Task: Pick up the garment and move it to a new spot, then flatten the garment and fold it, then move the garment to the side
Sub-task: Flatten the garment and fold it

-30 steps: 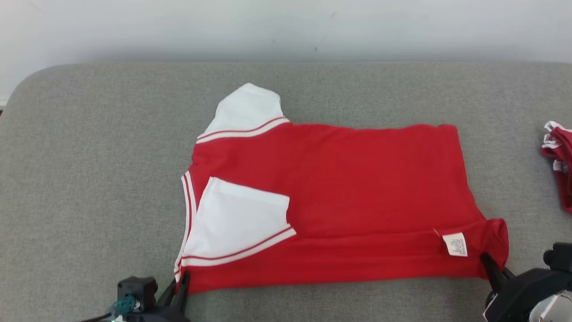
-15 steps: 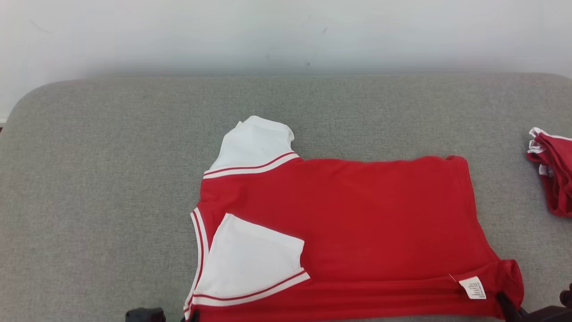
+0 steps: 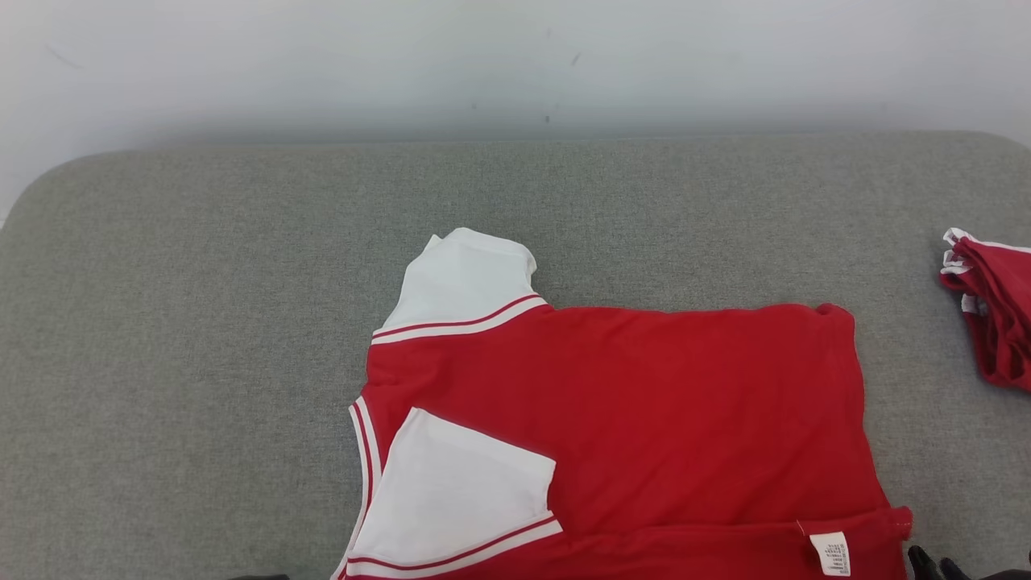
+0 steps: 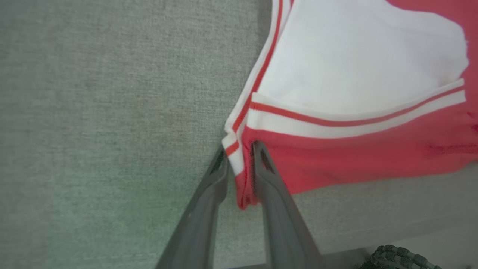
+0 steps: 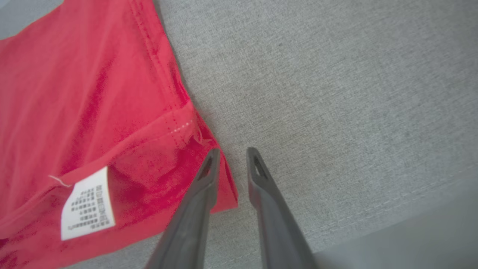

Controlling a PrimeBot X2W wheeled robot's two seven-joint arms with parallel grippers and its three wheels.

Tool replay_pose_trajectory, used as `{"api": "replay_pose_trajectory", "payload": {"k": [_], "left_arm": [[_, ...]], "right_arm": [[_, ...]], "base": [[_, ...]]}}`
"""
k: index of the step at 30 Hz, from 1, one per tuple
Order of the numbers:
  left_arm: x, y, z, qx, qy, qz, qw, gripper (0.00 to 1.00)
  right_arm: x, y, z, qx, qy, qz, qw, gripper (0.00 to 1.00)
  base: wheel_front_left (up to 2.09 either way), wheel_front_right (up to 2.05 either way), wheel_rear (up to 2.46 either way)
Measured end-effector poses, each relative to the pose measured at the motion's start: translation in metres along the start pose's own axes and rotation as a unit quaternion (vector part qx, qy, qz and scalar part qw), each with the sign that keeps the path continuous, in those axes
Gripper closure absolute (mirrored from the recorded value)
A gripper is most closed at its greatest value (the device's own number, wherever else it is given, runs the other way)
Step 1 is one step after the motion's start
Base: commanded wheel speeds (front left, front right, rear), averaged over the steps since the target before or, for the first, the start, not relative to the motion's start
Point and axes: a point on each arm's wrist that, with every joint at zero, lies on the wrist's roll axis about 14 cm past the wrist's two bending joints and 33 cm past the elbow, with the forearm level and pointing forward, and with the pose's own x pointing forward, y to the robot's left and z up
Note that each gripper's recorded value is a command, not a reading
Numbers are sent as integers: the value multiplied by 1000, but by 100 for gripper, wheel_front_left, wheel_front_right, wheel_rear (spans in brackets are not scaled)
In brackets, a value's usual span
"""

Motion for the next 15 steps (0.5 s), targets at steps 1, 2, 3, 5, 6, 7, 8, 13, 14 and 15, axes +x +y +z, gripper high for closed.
{"api": "replay_pose_trajectory", "payload": {"k": [1, 2, 3, 5, 6, 7, 8, 13, 14, 15], "left_arm": [[0, 3, 0, 1, 0, 5, 1000, 0], [-1, 6, 0, 2, 0, 9, 1000, 0], [-1, 7, 0, 2, 1, 12, 1000, 0], [-3, 12, 2, 1, -2, 19, 1000, 0], [-4, 14, 3, 1, -5, 23, 1000, 0], [-5, 17, 5, -1, -10, 28, 1000, 0], [-6, 19, 6, -1, -13, 31, 999, 0], [-10, 24, 20, -2, -45, 38, 998, 0], [-10, 24, 23, -2, -52, 38, 998, 0], [-11, 25, 26, -1, -60, 38, 997, 0]], "right_arm": [[-1, -2, 1, 0, -3, -3, 1000, 0], [-1, -3, 2, 0, -4, -4, 1000, 0], [-1, -2, 3, 0, -5, -3, 1000, 0], [-3, -3, 7, 1, -14, -4, 1000, 0], [-5, -5, 11, 1, -22, -6, 1000, 0], [-6, -7, 15, 1, -29, -8, 1000, 0], [-8, -7, 19, 0, -36, -8, 999, 0], [-13, -5, 35, -3, -66, -6, 998, 0], [-14, -4, 37, -5, -70, -4, 998, 0], [-14, -2, 38, -6, -72, -1, 997, 0]], "base": [[0, 0, 0], [0, 0, 0], [0, 0, 0], [0, 0, 0], [0, 0, 0], [0, 0, 0], [0, 0, 0], [0, 0, 0], [0, 0, 0], [0, 0, 0]]}}
